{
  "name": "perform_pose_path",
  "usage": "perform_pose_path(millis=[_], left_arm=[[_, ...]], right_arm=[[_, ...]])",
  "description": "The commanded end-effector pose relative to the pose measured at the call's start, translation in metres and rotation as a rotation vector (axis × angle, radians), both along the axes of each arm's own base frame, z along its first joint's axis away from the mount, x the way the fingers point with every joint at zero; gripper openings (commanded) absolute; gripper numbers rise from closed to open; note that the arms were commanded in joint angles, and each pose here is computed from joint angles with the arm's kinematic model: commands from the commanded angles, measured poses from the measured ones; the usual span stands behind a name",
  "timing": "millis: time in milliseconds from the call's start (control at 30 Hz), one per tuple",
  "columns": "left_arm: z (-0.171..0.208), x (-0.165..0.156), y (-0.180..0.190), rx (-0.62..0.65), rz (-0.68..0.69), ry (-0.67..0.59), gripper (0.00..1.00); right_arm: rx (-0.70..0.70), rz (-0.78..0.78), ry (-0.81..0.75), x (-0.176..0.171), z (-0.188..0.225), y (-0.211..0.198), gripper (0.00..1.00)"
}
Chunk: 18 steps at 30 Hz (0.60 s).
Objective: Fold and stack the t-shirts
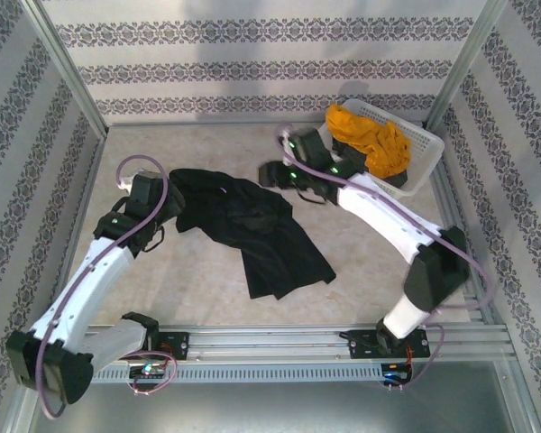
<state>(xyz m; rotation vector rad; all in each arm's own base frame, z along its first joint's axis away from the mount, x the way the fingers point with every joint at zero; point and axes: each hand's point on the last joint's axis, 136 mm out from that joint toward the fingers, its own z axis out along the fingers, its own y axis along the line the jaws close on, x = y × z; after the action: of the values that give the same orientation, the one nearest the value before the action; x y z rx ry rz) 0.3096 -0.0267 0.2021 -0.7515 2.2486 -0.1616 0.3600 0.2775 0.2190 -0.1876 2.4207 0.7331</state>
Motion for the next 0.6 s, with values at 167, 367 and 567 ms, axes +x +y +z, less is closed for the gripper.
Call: perform_pose_path(millis=[167, 367, 567], left_arm=[[-0.082, 0.041, -0.044, -0.225, -0.083, 0.164, 0.73], [-0.097, 0.08, -0.067, -0.017, -0.27, 0.204, 0.84], [-0.133, 0.105, -0.062, 0.105, -0.282, 0.297, 0.84]], right_arm=[[-0.221, -0.032, 0.29, -0.122, -0.131, -0.085, 0.67], [-0.265, -0.105, 0.472, -0.161, -0.174, -0.112, 0.71], [-0.312, -0.117, 0.547, -0.155, -0.195, -0.107, 0.7]])
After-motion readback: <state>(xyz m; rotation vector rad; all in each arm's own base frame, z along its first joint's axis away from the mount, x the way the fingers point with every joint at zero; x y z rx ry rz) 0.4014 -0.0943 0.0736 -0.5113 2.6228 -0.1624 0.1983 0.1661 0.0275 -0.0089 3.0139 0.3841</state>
